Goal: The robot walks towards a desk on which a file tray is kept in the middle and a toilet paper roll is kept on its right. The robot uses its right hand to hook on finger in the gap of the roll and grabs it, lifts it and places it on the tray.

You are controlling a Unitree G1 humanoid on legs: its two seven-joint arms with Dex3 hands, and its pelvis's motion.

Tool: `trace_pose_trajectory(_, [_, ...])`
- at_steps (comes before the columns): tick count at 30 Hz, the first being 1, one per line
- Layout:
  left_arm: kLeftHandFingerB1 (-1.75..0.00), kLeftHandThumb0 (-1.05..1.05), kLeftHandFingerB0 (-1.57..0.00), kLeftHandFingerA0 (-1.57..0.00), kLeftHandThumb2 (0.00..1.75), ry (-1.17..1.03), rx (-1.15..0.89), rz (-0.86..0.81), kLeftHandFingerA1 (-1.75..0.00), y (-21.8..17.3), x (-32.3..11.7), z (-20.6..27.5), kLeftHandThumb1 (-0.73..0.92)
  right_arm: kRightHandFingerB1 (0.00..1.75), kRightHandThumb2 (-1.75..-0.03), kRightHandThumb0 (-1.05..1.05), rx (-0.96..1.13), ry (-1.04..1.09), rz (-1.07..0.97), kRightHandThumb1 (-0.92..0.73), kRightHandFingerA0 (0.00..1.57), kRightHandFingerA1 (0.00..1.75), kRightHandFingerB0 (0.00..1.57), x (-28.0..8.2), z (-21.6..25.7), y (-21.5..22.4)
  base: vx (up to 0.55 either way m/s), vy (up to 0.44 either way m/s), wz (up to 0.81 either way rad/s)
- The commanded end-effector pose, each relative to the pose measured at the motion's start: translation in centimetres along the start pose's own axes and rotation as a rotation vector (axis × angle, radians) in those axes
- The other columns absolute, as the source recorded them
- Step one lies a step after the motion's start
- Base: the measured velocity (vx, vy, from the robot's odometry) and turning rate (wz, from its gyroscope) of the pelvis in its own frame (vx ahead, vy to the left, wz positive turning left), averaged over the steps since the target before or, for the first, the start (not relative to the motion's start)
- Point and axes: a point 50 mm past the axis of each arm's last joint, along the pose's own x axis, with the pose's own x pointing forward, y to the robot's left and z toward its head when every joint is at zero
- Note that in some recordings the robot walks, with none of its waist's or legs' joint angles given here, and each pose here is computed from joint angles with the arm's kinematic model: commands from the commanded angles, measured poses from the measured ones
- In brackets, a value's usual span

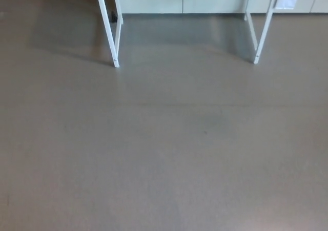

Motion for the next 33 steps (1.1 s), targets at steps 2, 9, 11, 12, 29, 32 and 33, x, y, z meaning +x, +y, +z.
trace_pose_trajectory(2, [-1.45,-1.05,-0.44,-0.45,1.12,-0.014,0.024,0.039,-1.47,0.72,-0.1,0.29,0.3,0.25,-0.83,-0.59,0.009,-0.012,-0.003,-0.46,0.0,0.42,0.0,-0.02,0.07,-0.11,0.27,0.045,-0.12])
trace_pose_trajectory(9, [-1.52,-1.05,-0.4,-0.39,1.04,0.024,0.03,0.098,-1.53,0.89,0.0,0.38,0.27,0.25,-0.83,-0.59,0.009,-0.012,-0.003,-0.46,0.0,0.42,0.0,-0.02,0.06,-0.11,0.36,0.159,-0.17])
trace_pose_trajectory(11, [-1.49,-1.05,-0.31,-0.3,0.82,0.024,0.014,0.091,-1.53,0.92,-0.04,0.41,0.38,0.25,-0.83,-0.59,0.009,-0.012,-0.003,-0.46,0.0,0.42,0.0,-0.02,0.07,-0.11,0.47,0.086,-0.24])
trace_pose_trajectory(12, [-1.49,-1.05,-0.33,-0.32,0.81,0.023,0.018,0.095,-1.52,0.94,-0.08,0.42,0.38,0.25,-0.83,-0.59,0.009,-0.012,-0.003,-0.46,0.0,0.42,0.0,-0.01,0.07,-0.11,0.34,0.154,0.08])
trace_pose_trajectory(29, [-1.6,-1.05,-0.32,-0.3,0.85,0.031,0.026,0.089,-1.61,0.9,0.04,0.88,0.37,0.25,-0.83,-0.59,0.019,-0.01,-0.003,-0.46,0.0,0.42,0.0,0.0,0.0,0.06,0.32,-0.084,0.13])
trace_pose_trajectory(32, [-1.59,-1.05,-0.33,-0.32,0.84,0.034,0.041,0.094,-1.6,0.91,0.03,0.89,0.38,0.25,-0.83,-0.59,0.019,-0.01,-0.003,-0.46,0.0,0.42,0.0,0.0,0.0,0.06,0.32,0.014,-0.05])
trace_pose_trajectory(33, [-1.57,-1.05,-0.35,-0.35,0.8,0.034,0.053,0.101,-1.57,0.9,0.04,0.89,0.41,0.25,-0.83,-0.59,0.019,-0.01,-0.003,-0.46,0.0,0.42,0.0,0.0,0.0,0.06,0.3,0.089,-0.16])
